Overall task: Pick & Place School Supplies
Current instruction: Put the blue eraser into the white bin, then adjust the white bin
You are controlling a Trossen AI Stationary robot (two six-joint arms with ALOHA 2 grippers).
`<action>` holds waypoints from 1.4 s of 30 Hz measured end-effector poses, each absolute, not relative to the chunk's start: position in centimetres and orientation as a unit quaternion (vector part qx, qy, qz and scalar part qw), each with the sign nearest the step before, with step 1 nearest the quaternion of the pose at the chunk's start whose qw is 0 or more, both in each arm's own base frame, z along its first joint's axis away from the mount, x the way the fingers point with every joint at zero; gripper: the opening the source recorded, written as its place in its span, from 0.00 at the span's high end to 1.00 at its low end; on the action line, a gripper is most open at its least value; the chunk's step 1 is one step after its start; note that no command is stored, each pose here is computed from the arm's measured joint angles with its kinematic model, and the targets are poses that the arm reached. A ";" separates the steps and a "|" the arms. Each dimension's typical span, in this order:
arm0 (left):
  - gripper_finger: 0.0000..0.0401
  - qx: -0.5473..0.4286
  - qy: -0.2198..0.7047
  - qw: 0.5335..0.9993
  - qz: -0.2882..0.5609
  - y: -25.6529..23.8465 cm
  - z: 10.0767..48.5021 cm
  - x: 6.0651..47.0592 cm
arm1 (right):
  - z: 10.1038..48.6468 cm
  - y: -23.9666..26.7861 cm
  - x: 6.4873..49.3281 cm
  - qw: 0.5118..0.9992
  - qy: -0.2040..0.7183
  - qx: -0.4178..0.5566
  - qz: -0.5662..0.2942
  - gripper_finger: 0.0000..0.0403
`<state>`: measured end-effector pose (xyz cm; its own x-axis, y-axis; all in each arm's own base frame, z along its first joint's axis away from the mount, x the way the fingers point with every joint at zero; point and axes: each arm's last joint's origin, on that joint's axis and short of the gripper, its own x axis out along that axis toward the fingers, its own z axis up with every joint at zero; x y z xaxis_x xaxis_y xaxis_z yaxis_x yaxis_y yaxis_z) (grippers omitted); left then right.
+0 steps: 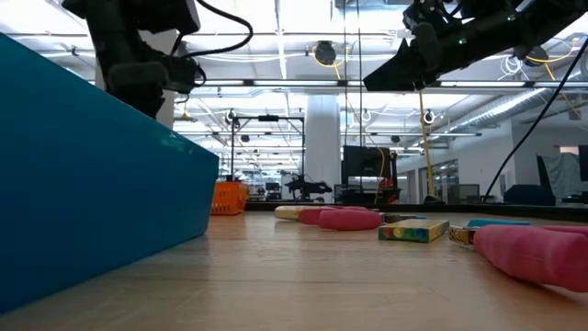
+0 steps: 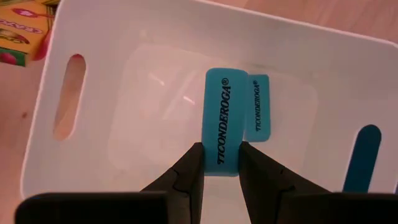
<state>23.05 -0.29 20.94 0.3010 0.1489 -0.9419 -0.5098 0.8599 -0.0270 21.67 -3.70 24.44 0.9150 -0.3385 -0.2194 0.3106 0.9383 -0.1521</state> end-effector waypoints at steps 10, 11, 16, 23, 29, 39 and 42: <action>0.46 -0.176 0.550 0.787 0.216 -0.3 20.9 23.1 | 24.4 -3.7 21.7 0.977 0.122 -0.057 -0.166 0.45; 0.41 -0.174 0.551 0.788 0.215 -0.3 20.9 23.1 | 24.4 -3.7 21.7 0.977 0.122 -0.057 -0.166 0.45; 0.26 -0.181 0.563 0.769 0.242 0.0 21.6 22.1 | 24.4 -3.7 21.7 0.977 0.122 -0.057 -0.166 0.45; 0.21 -0.183 0.521 0.745 0.374 -0.8 24.3 17.5 | 24.4 -3.7 21.7 0.977 0.123 -0.056 -0.166 0.45; 0.25 -0.208 0.512 0.693 0.464 -1.2 24.8 14.3 | 24.4 -3.7 21.7 0.977 0.124 -0.057 -0.166 0.45; 0.32 -0.181 0.501 0.697 0.480 -1.0 21.7 15.9 | 24.4 -3.7 21.7 0.976 0.124 -0.059 -0.166 0.45; 0.33 -0.172 0.523 0.680 0.486 -0.7 20.6 16.4 | 24.4 -3.7 21.7 0.976 0.125 -0.060 -0.166 0.45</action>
<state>16.41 -0.67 20.57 -0.0176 0.4806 -0.8768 -0.8392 0.4696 0.2743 21.65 -3.70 24.40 0.9141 -0.3383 -0.2236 0.3086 0.9380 -0.1576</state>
